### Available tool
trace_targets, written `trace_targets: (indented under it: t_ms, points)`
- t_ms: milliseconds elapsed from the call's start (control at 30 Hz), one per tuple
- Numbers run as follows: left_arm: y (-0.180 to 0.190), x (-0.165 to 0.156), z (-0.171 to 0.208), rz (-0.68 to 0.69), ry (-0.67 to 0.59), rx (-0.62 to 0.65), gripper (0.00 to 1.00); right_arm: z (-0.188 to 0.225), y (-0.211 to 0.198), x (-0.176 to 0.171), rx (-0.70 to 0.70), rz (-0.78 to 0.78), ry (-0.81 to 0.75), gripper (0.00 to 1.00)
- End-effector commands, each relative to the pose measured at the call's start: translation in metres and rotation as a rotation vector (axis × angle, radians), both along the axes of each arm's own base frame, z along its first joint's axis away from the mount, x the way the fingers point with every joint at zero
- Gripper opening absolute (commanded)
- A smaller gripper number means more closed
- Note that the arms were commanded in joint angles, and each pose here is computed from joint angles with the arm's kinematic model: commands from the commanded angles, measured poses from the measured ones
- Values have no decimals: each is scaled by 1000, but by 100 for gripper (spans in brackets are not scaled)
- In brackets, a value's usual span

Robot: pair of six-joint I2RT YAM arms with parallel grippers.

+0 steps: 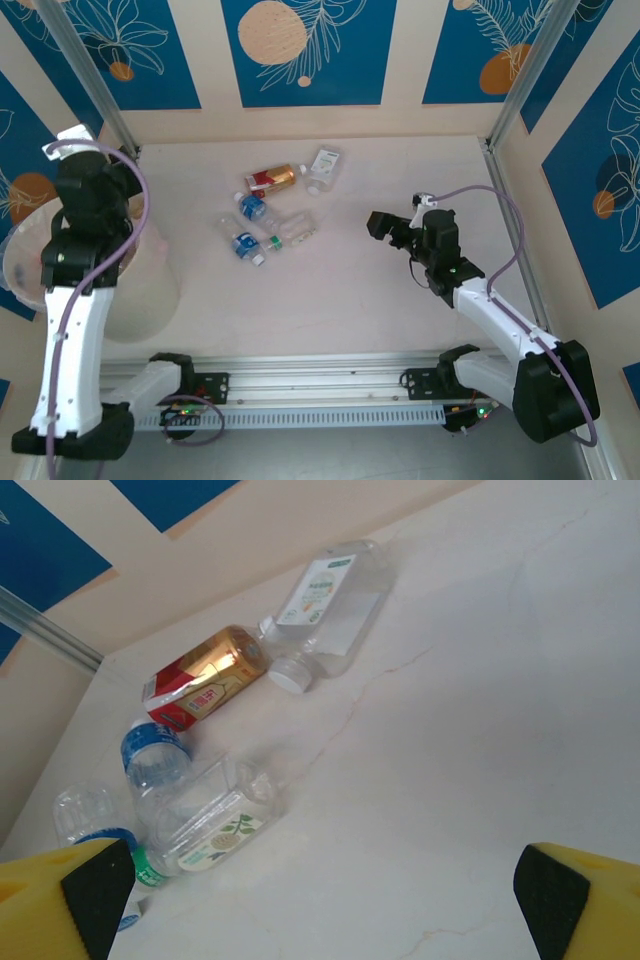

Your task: Put the plastic bottles in the bin

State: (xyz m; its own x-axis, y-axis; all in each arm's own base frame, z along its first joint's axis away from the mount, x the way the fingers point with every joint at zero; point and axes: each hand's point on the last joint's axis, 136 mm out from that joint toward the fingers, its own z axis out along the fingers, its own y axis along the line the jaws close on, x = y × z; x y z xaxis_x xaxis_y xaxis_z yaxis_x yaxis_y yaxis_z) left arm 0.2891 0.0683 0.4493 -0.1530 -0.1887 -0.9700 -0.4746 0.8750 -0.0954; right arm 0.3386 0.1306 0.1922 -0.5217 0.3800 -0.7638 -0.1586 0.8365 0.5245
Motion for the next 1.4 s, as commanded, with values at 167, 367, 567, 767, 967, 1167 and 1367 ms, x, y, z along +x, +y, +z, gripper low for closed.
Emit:
trace_targets:
  t_ms: [167, 367, 567, 767, 967, 1167, 1367]
  points:
    - [60, -23, -36, 70, 82, -357, 0, 9, 0, 7, -13, 3, -22, 100]
    - [90, -43, -61, 192, 79, -396, 14, 9, 7, 13, -8, 30, -10, 99]
    - [74, -17, -80, 49, 90, -535, 76, 4, 12, 14, 5, 42, 16, 100]
    - [76, -24, -57, 77, 3, -508, 100, 5, 15, 11, 1, 54, 17, 100]
    - [58, -10, -51, -3, 2, -508, 100, 2, 15, 12, 3, 53, 24, 100]
    - [17, 12, -47, -117, 53, -426, 100, 2, 17, 11, -5, 59, 26, 99]
    - [-45, 38, -45, -268, 113, -326, 100, -1, 17, 9, -11, 66, 30, 99]
